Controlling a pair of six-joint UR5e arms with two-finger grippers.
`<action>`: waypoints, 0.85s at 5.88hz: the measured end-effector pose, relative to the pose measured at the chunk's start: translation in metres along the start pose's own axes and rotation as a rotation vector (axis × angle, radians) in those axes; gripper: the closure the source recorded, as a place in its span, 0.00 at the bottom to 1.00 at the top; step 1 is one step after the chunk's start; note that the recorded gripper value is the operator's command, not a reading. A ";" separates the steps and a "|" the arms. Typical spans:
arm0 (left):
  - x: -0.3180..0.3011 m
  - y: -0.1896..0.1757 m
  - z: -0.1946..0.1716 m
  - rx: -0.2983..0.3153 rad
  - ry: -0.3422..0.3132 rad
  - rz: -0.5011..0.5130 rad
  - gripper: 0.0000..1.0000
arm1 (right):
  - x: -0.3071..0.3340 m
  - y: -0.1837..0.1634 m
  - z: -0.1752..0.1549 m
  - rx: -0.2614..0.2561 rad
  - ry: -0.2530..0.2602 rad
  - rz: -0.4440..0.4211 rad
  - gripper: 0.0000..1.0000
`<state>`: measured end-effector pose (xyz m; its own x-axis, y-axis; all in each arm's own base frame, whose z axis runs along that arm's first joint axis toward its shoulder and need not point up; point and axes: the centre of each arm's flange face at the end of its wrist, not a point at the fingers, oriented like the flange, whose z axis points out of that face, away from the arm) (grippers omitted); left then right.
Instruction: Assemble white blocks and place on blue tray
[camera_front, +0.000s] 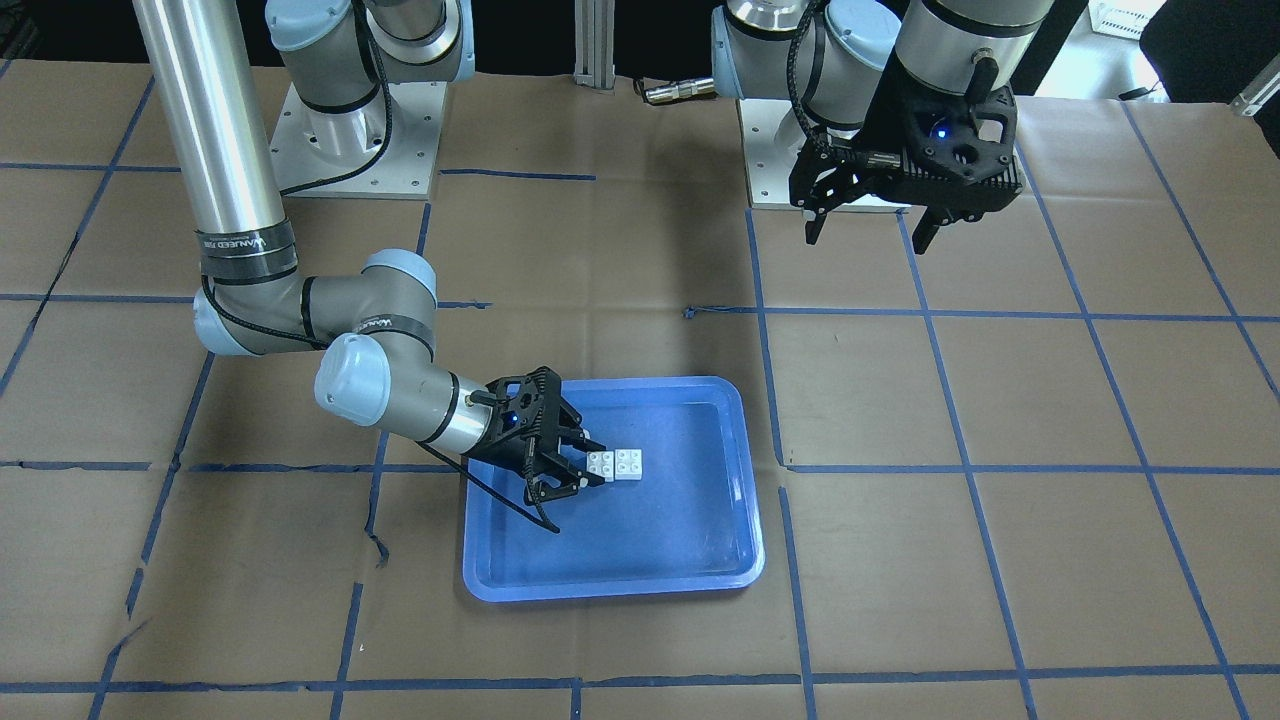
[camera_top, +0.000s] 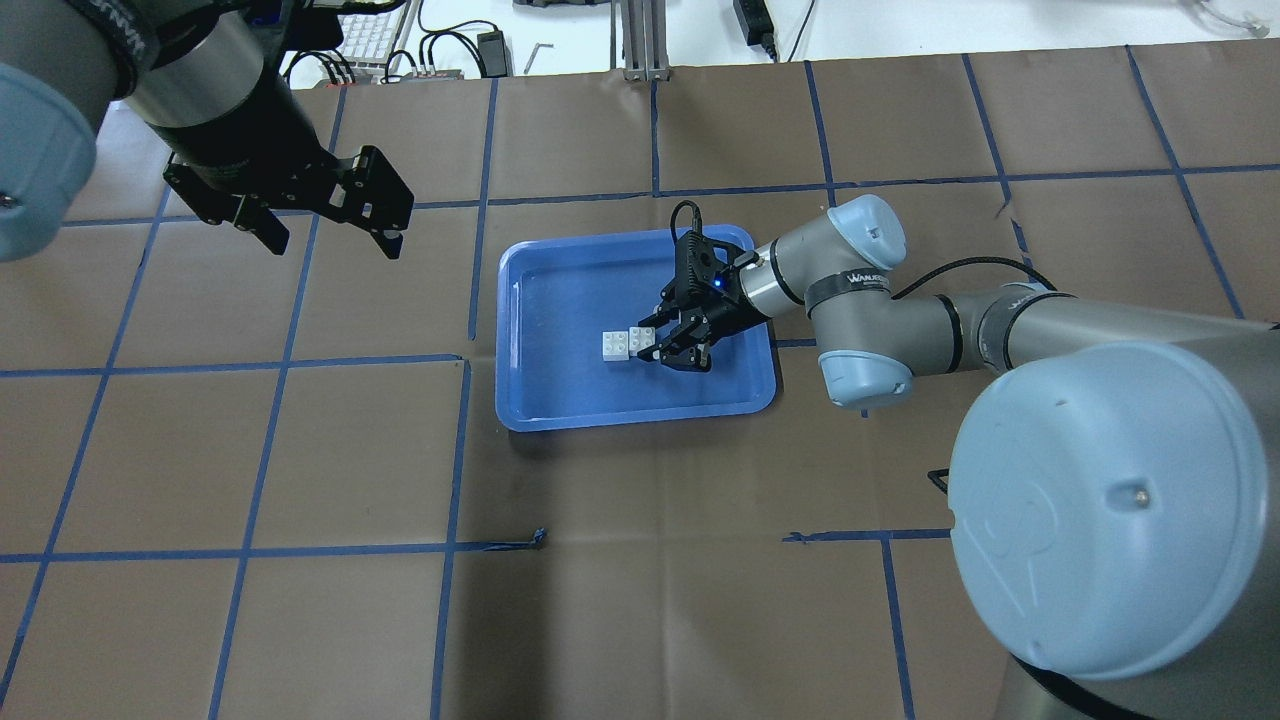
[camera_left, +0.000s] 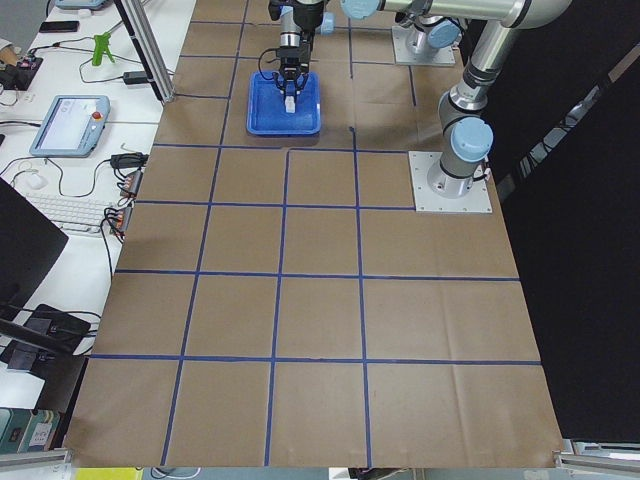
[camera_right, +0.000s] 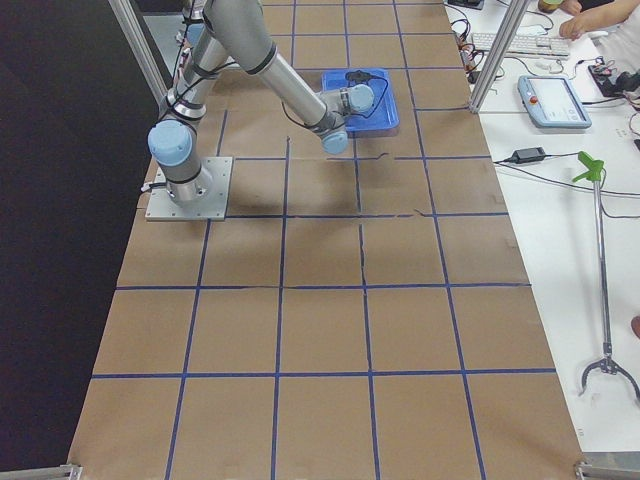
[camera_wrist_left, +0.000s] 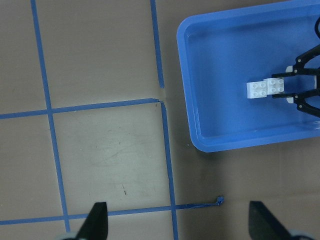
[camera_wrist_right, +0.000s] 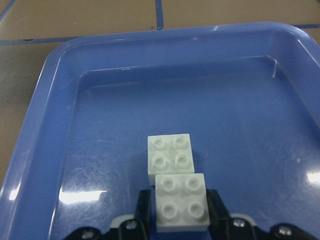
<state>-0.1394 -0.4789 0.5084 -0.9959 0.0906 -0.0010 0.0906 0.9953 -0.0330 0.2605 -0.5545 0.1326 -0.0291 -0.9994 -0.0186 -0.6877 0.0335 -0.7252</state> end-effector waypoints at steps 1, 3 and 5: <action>0.000 0.000 0.000 0.000 0.003 -0.001 0.00 | 0.000 0.000 0.000 0.001 0.000 0.000 0.49; 0.000 0.000 0.000 0.000 0.003 -0.001 0.00 | 0.000 0.000 0.000 0.000 0.000 0.002 0.01; 0.000 0.000 -0.001 0.001 0.003 -0.001 0.01 | 0.005 -0.006 -0.007 0.003 0.016 0.040 0.00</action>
<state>-0.1396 -0.4789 0.5093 -0.9960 0.0897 0.0015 0.0896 0.9954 -0.0341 0.2596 -0.5602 0.1416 -0.0676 -0.9970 -0.0366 -0.6837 0.0731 -0.7261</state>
